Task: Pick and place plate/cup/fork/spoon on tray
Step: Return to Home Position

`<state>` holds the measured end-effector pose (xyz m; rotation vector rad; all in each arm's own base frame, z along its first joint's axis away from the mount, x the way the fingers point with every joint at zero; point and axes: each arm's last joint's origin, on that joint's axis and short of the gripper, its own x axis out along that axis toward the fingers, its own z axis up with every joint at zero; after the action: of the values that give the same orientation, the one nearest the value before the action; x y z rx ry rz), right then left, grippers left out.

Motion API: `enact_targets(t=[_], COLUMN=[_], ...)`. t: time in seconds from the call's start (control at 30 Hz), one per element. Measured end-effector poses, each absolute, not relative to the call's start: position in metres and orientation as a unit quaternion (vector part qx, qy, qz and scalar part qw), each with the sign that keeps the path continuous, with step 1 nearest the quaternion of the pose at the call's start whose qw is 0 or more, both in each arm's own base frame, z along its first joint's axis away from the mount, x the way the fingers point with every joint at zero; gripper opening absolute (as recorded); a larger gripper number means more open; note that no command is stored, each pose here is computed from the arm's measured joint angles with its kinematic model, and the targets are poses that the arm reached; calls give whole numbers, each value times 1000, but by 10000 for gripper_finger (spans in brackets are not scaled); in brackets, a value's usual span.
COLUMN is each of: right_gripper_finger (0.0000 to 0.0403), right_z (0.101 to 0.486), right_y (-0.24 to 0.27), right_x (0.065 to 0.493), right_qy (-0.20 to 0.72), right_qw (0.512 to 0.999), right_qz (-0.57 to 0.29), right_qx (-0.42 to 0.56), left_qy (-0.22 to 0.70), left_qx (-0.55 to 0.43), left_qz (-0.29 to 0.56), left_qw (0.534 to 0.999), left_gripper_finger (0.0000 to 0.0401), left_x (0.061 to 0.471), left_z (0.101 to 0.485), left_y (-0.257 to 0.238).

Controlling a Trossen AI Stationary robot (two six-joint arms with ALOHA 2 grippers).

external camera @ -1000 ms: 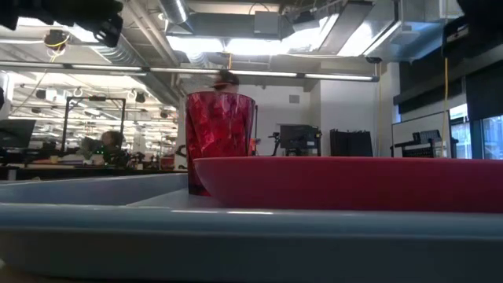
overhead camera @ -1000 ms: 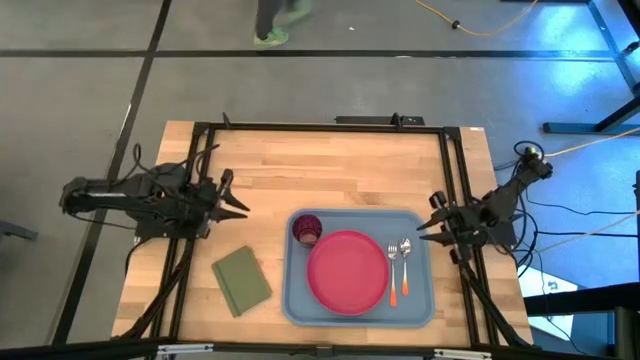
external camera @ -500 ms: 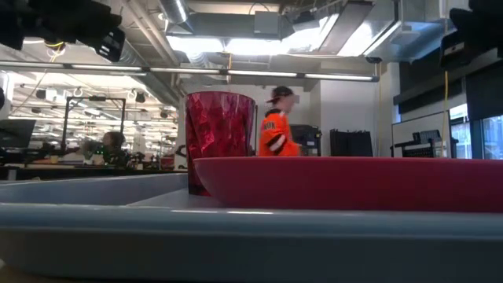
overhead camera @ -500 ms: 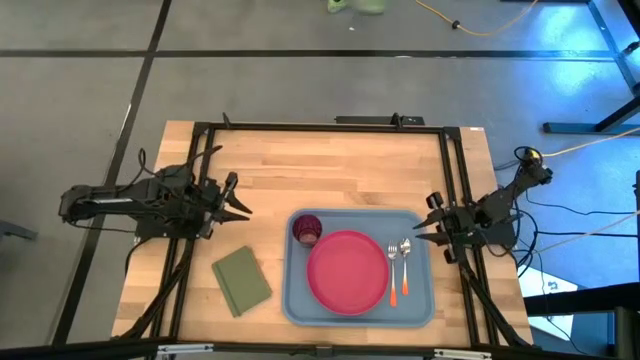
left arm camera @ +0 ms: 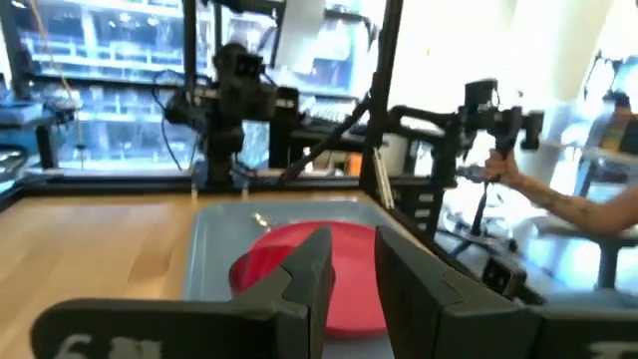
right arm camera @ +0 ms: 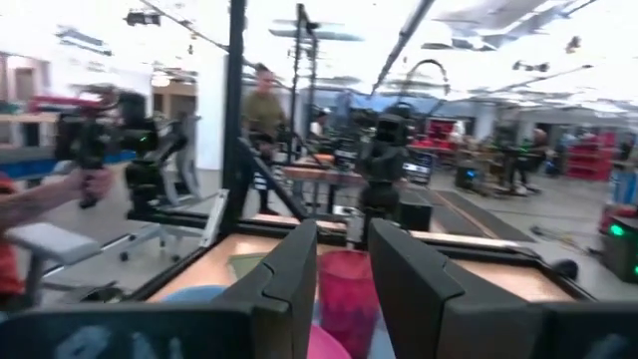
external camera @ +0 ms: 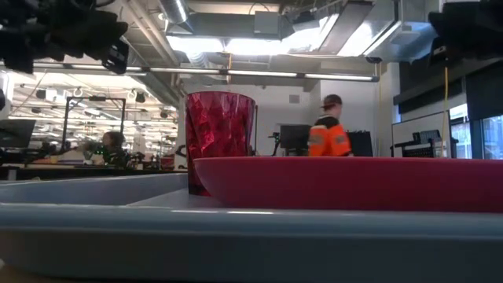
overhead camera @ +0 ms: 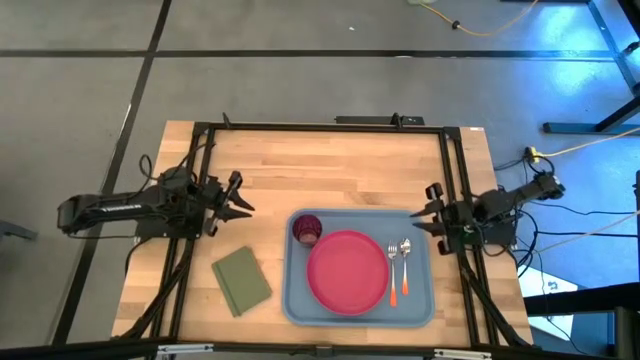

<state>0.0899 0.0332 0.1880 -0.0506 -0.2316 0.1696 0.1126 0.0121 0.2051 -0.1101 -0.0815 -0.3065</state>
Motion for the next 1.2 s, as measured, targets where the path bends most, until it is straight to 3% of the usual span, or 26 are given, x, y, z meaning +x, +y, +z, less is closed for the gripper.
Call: enact_targets(t=[0.3,0.53,0.77,1.2], right_gripper_finger=[101,101,101,101], right_z=[188,184,175,171], right_y=[22,15,5,5], right_x=[93,96,96,96], right_qy=[-113,-92,-47,-29], right_qw=[993,996,989,989], right_qz=[37,-2,-137,-144], right_qx=[-12,-10,26,32], left_qy=[-26,-41,2,92], left_qx=[-136,-119,-141,-127], left_qz=[-103,-48,-44,5], left_qw=[985,991,989,988], left_gripper_finger=[73,73,73,73], left_x=[111,111,112,111], left_z=[184,178,169,150], left_y=[23,27,24,26])
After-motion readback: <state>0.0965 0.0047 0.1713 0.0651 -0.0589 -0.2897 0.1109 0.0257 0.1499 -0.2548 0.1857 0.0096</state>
